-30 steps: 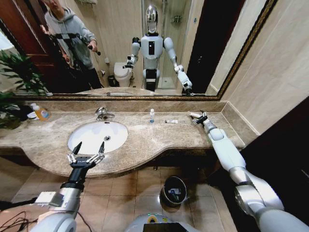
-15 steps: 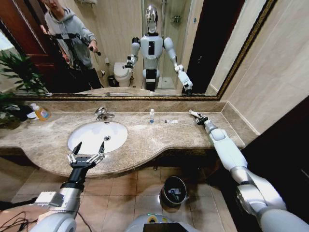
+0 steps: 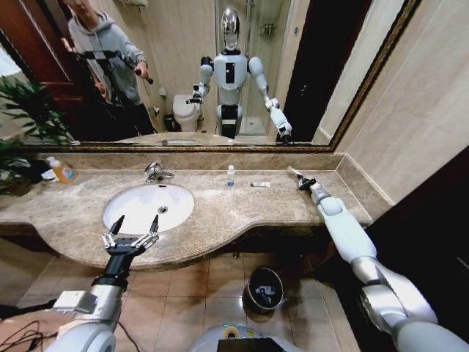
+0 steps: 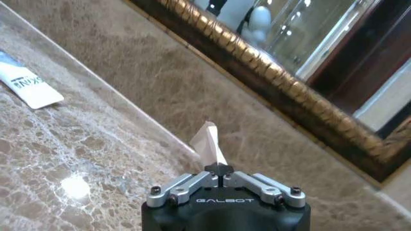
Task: Pick up the trash from the sink and place it in the trash bin.
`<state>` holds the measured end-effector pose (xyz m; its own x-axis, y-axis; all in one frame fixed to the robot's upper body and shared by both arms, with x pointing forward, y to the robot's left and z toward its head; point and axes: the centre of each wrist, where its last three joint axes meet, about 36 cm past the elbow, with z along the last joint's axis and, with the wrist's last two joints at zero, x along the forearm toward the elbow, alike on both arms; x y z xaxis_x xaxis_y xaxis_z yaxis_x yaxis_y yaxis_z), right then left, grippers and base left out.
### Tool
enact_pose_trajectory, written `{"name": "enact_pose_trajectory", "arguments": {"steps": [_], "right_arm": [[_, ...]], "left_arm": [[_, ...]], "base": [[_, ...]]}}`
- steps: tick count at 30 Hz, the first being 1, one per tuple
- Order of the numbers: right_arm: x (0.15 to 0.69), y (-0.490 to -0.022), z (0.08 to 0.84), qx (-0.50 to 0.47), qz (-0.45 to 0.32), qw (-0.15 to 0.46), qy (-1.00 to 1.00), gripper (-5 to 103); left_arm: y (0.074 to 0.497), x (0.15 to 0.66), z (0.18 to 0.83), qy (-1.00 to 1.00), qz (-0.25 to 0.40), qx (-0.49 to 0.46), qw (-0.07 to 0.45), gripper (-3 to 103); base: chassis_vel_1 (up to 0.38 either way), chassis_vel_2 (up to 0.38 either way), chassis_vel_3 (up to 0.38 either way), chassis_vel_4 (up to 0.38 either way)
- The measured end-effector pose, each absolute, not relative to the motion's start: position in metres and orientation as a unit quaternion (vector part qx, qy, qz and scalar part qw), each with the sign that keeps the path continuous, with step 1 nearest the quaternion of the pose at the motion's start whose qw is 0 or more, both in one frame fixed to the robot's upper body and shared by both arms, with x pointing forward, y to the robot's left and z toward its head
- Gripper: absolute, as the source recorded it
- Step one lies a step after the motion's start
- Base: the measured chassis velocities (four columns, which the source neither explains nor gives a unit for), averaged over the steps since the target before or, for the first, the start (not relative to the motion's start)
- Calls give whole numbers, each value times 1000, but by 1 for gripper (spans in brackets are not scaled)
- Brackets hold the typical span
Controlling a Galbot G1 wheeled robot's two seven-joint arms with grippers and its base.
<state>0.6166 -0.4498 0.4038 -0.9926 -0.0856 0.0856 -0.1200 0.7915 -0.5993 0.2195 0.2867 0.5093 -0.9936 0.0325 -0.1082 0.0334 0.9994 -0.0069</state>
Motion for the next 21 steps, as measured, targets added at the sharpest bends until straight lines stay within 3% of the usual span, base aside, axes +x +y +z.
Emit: {"name": "enact_pose_trajectory", "arguments": {"steps": [10,21], "right_arm": [[546,-458,431,40,325,-30,-945,0],[443,-412,451,75,260,-110,-956,0]], "left_arm": [[287,219,509,998,-4,17,54,100],[287,219,509,998,-4,17,54,100]], "base": [[0,0,0,0],[0,0,0,0]]}}
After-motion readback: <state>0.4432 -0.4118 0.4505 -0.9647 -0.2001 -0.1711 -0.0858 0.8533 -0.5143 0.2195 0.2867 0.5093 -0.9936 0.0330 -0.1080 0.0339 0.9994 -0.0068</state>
